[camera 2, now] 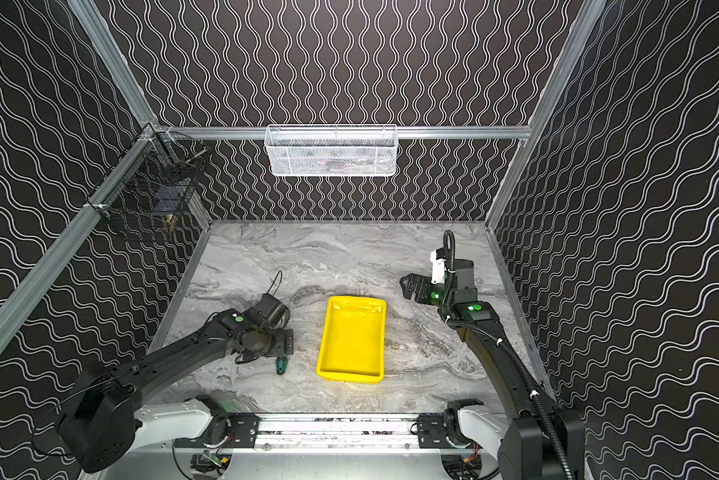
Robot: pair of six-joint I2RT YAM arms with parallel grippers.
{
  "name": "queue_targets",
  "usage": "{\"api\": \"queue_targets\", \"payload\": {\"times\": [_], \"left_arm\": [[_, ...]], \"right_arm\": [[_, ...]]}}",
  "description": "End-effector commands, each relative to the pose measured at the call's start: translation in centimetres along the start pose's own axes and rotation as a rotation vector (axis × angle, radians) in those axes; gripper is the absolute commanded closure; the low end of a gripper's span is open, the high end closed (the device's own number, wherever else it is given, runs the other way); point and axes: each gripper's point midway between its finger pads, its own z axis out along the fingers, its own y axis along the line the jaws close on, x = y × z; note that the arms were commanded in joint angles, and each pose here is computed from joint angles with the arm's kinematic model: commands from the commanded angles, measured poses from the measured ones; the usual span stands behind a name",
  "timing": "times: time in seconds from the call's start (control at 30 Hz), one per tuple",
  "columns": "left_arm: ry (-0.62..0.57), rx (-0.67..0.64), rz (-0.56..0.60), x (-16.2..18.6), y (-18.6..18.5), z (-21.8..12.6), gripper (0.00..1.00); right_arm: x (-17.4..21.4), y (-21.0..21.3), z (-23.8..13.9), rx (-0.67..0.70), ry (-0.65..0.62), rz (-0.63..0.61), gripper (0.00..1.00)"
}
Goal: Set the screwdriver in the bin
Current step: 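Close the left gripper on the green-and-black screwdriver handle and lift it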
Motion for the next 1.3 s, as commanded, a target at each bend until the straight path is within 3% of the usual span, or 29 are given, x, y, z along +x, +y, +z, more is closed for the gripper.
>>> {"api": "queue_targets", "payload": {"times": [0.0, 0.53, 0.7, 0.87, 1.27], "left_arm": [[0.029, 0.019, -0.017, 0.7, -0.3, 0.6, 0.12], [0.095, 0.019, 0.051, 1.0, -1.4, 3.7, 0.27], [0.105, 0.014, 0.067, 1.0, -1.4, 4.3, 0.40], [0.108, 0.013, 0.075, 1.1, -1.4, 4.6, 0.44], [0.084, 0.021, 0.083, 0.6, -1.6, 3.9, 0.86]], "right_arm": [[-0.2, 1.5, 0.3, -0.083, 0.011, -0.036, 0.01], [-0.3, 1.1, 0.6, -0.065, 0.017, -0.058, 0.01], [-0.5, 0.9, 0.9, -0.056, 0.018, -0.062, 0.01], [-0.4, 0.8, 1.0, -0.056, 0.026, -0.064, 0.01], [-0.7, 1.0, 0.8, -0.065, 0.016, -0.074, 0.01]]}}
